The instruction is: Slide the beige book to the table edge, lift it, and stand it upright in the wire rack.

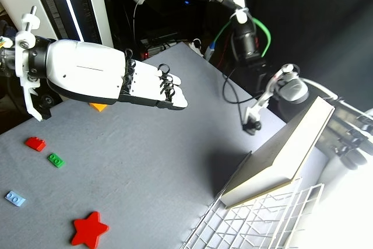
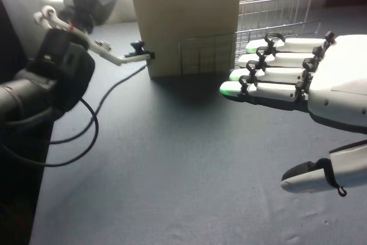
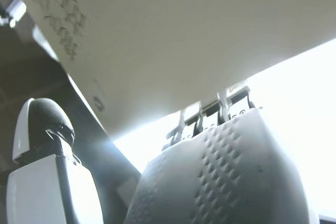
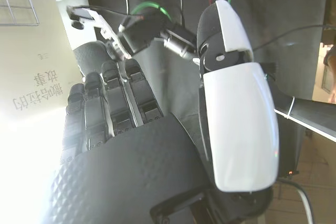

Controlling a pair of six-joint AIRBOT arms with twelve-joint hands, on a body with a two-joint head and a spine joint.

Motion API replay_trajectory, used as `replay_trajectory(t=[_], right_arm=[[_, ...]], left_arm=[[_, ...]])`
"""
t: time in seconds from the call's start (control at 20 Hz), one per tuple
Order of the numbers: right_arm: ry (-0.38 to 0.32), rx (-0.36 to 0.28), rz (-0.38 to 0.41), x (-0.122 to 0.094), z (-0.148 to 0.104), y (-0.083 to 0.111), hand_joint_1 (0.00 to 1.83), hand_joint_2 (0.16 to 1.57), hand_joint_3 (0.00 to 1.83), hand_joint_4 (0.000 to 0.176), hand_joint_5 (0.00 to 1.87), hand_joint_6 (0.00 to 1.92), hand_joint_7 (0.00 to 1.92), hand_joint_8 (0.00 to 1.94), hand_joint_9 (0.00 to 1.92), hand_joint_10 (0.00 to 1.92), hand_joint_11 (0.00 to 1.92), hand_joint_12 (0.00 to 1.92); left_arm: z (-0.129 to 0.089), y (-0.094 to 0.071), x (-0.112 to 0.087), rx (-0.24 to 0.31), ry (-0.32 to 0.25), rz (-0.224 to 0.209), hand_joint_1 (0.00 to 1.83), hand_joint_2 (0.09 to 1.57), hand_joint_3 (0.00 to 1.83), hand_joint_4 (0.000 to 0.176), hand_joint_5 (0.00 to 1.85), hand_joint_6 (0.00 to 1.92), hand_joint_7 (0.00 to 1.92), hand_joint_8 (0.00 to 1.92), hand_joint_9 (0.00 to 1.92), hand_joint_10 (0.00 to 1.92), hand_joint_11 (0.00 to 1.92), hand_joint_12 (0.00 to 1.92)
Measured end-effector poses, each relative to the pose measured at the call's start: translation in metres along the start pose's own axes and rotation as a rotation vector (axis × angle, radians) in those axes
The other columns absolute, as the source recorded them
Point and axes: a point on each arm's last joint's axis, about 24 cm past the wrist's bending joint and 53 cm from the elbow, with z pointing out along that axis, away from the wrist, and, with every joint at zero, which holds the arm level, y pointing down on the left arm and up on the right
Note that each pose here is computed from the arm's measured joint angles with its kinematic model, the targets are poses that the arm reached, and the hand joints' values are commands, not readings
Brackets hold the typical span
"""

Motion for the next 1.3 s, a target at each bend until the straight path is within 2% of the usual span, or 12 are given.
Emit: replay_trajectory(t=[0.1, 0.4, 0.45, 0.7, 0.8, 0.9, 0.95, 1.0, 1.1, 1.15, 1.25, 1.3], right_arm=[[0.000, 0.001, -0.001, 0.000, 0.000, 0.000, 0.17, 1.07, 0.01, 0.000, 0.06, 0.01, 0.09, 0.00, 0.06, 0.00, 0.00, 0.00], [0.000, 0.001, -0.001, 0.000, 0.000, 0.000, 0.14, 1.09, 0.01, 0.000, 0.04, 0.00, 0.06, 0.00, 0.04, 0.00, 0.00, 0.00], [0.000, 0.000, -0.001, 0.000, 0.000, 0.000, 0.13, 1.09, 0.01, 0.000, 0.04, 0.00, 0.06, 0.00, 0.04, 0.00, 0.00, 0.00], [0.000, 0.000, 0.000, 0.000, 0.000, 0.000, 0.18, 1.08, 0.00, 0.000, 0.13, 0.01, 0.13, 0.01, 0.08, 0.01, 0.00, 0.00], [0.000, 0.000, 0.000, 0.000, 0.000, 0.000, 0.23, 1.09, 0.00, 0.000, 0.24, 0.00, 0.24, 0.02, 0.18, 0.00, 0.00, 0.16], [0.000, 0.001, -0.001, 0.000, 0.000, 0.000, 0.22, 1.11, 0.00, 0.000, 0.46, 0.04, 0.46, 0.01, 0.38, 0.04, 0.00, 0.65], [0.000, 0.001, -0.001, 0.000, 0.000, 0.000, 0.23, 1.12, 0.00, 0.000, 0.55, 0.06, 0.59, 0.04, 0.52, 0.08, 0.00, 0.95], [-0.001, 0.000, -0.001, 0.000, 0.000, 0.000, 0.21, 1.12, 0.00, 0.000, 0.63, 0.09, 0.68, 0.06, 0.62, 0.11, 0.00, 1.09], [0.000, 0.002, -0.001, 0.000, 0.000, -0.001, 0.20, 1.15, 0.00, 0.000, 0.74, 0.45, 0.91, 0.24, 0.72, 0.57, 0.23, 1.32], [0.000, 0.001, -0.001, 0.000, 0.000, 0.000, 0.18, 1.16, 0.00, 0.000, 0.72, 0.68, 0.88, 0.55, 0.66, 0.90, 0.30, 1.43], [-0.001, 0.000, 0.000, 0.000, 0.000, 0.000, 0.15, 1.19, 0.00, 0.000, 0.76, 1.05, 0.86, 1.11, 0.66, 1.33, 0.42, 1.74], [-0.001, 0.001, 0.000, 0.000, 0.000, 0.000, 0.07, 1.22, 0.01, 0.000, 0.76, 1.25, 0.87, 1.30, 0.68, 1.48, 0.45, 1.86]], left_arm=[[0.001, -0.004, 0.002, -0.017, 0.007, 0.022, 0.54, 0.97, 0.00, 0.091, 0.09, 0.02, 0.19, 0.01, 0.25, 0.02, 0.00, 0.72], [0.004, -0.009, 0.000, -0.137, 0.012, 0.136, 0.47, 1.00, 0.01, 0.087, 0.16, 0.01, 0.24, 0.01, 0.31, 0.02, 0.00, 0.88], [0.005, -0.012, -0.002, -0.150, 0.003, 0.153, 0.47, 1.02, 0.00, 0.068, 0.25, 0.02, 0.29, 0.01, 0.34, 0.02, 0.00, 0.93], [0.009, -0.052, -0.036, -0.197, -0.079, 0.291, 0.26, 1.15, 0.01, 0.027, 0.47, 0.03, 0.59, 0.03, 0.59, 0.05, 0.00, 1.25], [0.012, -0.062, -0.041, -0.205, -0.099, 0.326, 0.25, 1.19, 0.01, 0.017, 0.63, 0.06, 0.74, 0.05, 0.67, 0.08, 0.03, 1.43], [0.012, -0.060, -0.041, -0.246, -0.108, 0.374, 0.28, 1.23, 0.00, 0.000, 0.87, 0.16, 0.99, 0.23, 0.76, 0.80, 0.32, 1.56], [0.012, -0.054, -0.043, -0.273, -0.131, 0.382, 0.29, 1.25, 0.00, 0.000, 0.94, 0.21, 0.94, 0.62, 0.75, 1.15, 0.43, 1.64], [0.010, -0.049, -0.047, -0.291, -0.166, 0.365, 0.27, 1.26, 0.00, 0.000, 0.98, 0.27, 0.89, 0.90, 0.76, 1.31, 0.49, 1.70], [0.011, -0.046, -0.052, -0.315, -0.207, 0.336, 0.24, 1.31, 0.00, 0.000, 0.94, 0.79, 0.88, 1.42, 0.77, 1.70, 0.60, 1.90], [0.014, -0.049, -0.051, -0.318, -0.213, 0.325, 0.17, 1.35, 0.01, 0.000, 0.87, 1.08, 0.87, 1.59, 0.77, 1.87, 0.65, 1.92], [0.021, -0.063, -0.051, -0.312, -0.223, 0.313, 0.15, 1.40, 0.01, 0.000, 0.91, 1.74, 1.03, 1.77, 0.97, 1.92, 0.83, 1.92], [0.022, -0.070, -0.054, -0.310, -0.232, 0.307, 0.16, 1.42, 0.02, 0.000, 1.00, 1.83, 1.15, 1.82, 1.11, 1.92, 0.99, 1.92]])
